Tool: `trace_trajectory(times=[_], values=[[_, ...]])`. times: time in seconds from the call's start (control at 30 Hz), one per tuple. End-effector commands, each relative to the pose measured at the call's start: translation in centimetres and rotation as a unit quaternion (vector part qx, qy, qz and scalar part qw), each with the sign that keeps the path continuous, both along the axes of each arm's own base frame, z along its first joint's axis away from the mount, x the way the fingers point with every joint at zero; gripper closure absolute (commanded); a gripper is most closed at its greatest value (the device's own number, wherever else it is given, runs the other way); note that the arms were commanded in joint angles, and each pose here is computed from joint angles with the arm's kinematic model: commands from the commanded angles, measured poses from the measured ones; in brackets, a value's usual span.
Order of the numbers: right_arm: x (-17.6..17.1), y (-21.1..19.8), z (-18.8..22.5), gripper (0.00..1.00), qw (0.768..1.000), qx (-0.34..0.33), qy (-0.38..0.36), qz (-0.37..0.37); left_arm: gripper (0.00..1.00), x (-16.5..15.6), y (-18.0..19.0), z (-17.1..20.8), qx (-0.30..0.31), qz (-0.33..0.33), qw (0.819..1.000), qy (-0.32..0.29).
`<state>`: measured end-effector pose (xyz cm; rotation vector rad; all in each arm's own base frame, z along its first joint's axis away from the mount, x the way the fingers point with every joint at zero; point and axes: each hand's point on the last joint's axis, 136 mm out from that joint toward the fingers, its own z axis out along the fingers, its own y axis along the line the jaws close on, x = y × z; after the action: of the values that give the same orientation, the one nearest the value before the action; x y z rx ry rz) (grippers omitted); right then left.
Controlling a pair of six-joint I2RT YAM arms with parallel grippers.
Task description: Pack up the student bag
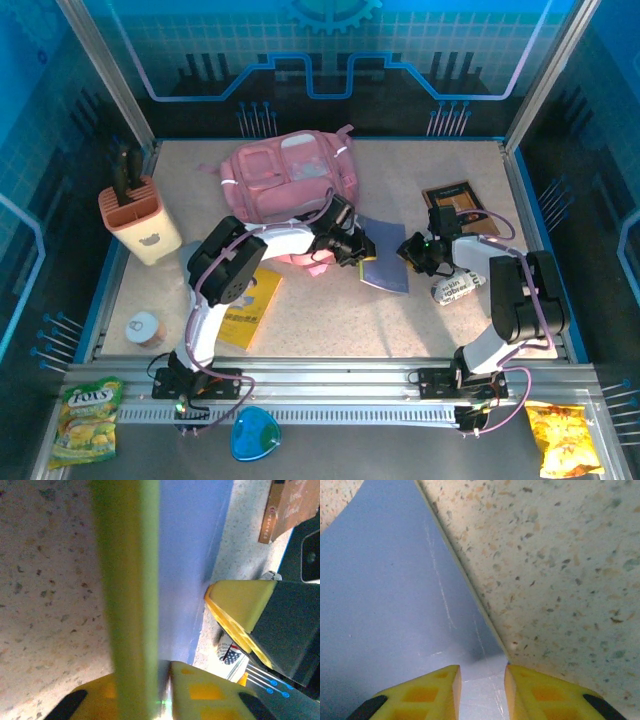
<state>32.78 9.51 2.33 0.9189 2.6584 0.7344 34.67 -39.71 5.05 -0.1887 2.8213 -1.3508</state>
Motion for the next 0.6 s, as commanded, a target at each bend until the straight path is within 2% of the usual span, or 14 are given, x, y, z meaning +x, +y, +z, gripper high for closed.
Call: trace_trajectory(times=[0.0,0.1,0.33,0.57], values=[[-1.2,0.3,0.6,0.64,1.0,0.01,-0.004,0.01,0.92,0.6,0.6,4.2,-0.008,0.005,0.999,-0.046],[-0.4,0.8,2.8,0.53,0.997,0.035,-0.061,0.015,1.0,0.9,1.3,6.1,-0.011,0.012,0.998,-0.067],[0.5,2.6,8.7,0.28,0.975,0.117,-0.187,0.019,1.0,3.2,4.9,10.7,-0.027,0.059,0.991,-0.114],[1.1,6.0,13.3,0.14,0.939,0.222,-0.264,0.008,1.0,6.2,10.9,14.2,-0.064,0.182,0.969,-0.151]])
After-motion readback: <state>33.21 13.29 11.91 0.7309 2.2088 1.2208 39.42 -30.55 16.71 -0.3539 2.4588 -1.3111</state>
